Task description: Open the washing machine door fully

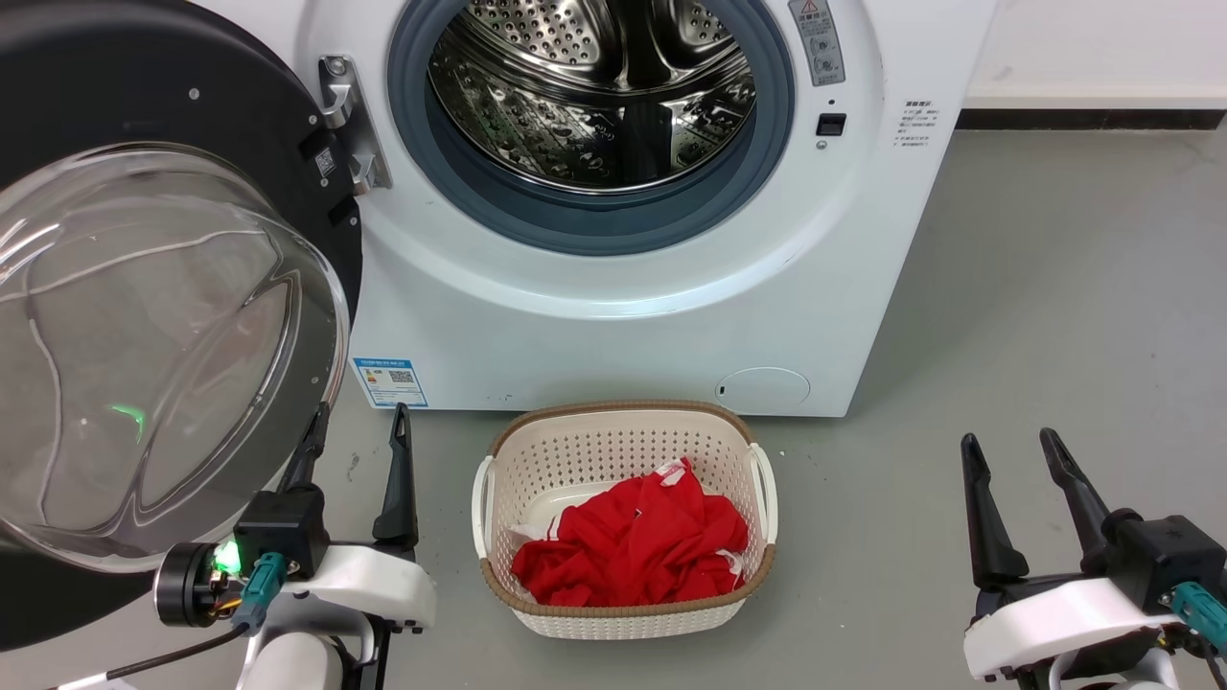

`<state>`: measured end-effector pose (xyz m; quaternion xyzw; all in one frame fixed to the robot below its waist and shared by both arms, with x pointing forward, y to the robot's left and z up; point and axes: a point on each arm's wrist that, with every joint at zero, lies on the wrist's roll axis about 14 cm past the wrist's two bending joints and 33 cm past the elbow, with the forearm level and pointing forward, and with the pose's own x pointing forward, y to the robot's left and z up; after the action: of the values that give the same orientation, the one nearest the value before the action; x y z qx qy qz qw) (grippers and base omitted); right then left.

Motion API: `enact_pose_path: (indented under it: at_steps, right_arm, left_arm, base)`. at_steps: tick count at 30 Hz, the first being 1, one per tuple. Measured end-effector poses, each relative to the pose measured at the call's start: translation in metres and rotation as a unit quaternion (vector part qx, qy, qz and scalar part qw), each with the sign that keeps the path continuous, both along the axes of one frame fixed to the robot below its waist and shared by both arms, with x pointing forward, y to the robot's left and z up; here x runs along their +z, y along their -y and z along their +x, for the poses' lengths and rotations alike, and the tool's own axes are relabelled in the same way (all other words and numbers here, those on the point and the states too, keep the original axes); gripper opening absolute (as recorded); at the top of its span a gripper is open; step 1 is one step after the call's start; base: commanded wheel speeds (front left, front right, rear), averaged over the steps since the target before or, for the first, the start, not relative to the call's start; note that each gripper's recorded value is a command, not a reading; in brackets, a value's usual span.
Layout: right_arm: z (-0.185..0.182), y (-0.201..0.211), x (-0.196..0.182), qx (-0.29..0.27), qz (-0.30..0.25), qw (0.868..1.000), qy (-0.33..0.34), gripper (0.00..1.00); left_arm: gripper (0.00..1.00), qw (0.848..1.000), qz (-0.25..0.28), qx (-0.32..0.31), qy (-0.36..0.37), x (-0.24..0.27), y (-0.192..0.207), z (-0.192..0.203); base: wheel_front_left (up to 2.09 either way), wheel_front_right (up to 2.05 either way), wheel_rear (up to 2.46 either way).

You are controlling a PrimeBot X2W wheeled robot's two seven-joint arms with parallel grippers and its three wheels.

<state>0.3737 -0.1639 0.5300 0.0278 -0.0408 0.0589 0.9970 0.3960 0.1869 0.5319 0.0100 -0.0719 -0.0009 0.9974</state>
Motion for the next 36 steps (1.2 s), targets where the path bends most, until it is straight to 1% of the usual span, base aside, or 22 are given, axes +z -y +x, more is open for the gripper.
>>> enact_pose_path:
  at_steps: [9, 10, 14, 20, 26, 28, 29, 36]
  right_arm:
    - [0.000, 0.001, -0.002, -0.001, 0.001, 1.000, -0.003, 1.00]
    - [0.000, 0.001, -0.005, -0.001, 0.001, 1.000, -0.008, 0.00]
    - [-0.007, 0.001, -0.024, -0.002, 0.007, 0.999, -0.038, 0.00]
    - [-0.007, 0.004, -0.027, -0.008, 0.069, 0.996, -0.050, 0.00]
    - [-0.006, 0.007, -0.030, -0.014, 0.127, 0.990, -0.059, 0.00]
    - [-0.006, 0.008, -0.030, -0.014, 0.137, 0.989, -0.060, 0.00]
    - [-0.005, 0.009, -0.031, -0.016, 0.154, 0.986, -0.064, 0.00]
    - [-0.004, 0.012, -0.032, -0.021, 0.213, 0.974, -0.071, 0.00]
  left_arm:
    - [1.00, 1.000, 0.001, -0.001, -0.001, -0.001, 0.000, 0.001]
    - [0.00, 1.000, 0.000, -0.001, -0.005, -0.004, 0.001, 0.001]
    - [0.00, 0.999, -0.010, 0.004, -0.045, -0.028, 0.000, -0.007]
    - [0.00, 0.995, -0.074, 0.016, -0.066, -0.035, -0.007, -0.008]
    - [0.00, 0.988, -0.135, 0.017, -0.075, -0.037, -0.009, -0.007]
    - [0.00, 0.987, -0.144, 0.019, -0.075, -0.037, -0.010, -0.007]
    - [0.00, 0.983, -0.163, 0.019, -0.078, -0.037, -0.010, -0.007]
    - [0.00, 0.970, -0.226, 0.022, -0.085, -0.039, -0.013, -0.007]
  base:
    - [0.00, 0.00, 0.00]
    - [0.00, 0.00, 0.00]
    - [0.00, 0.00, 0.00]
    - [0.00, 0.00, 0.00]
    - [0.00, 0.00, 0.00]
    - [0.00, 0.00, 0.00]
    - [0.00, 0.00, 0.00]
    - [0.00, 0.00, 0.00]
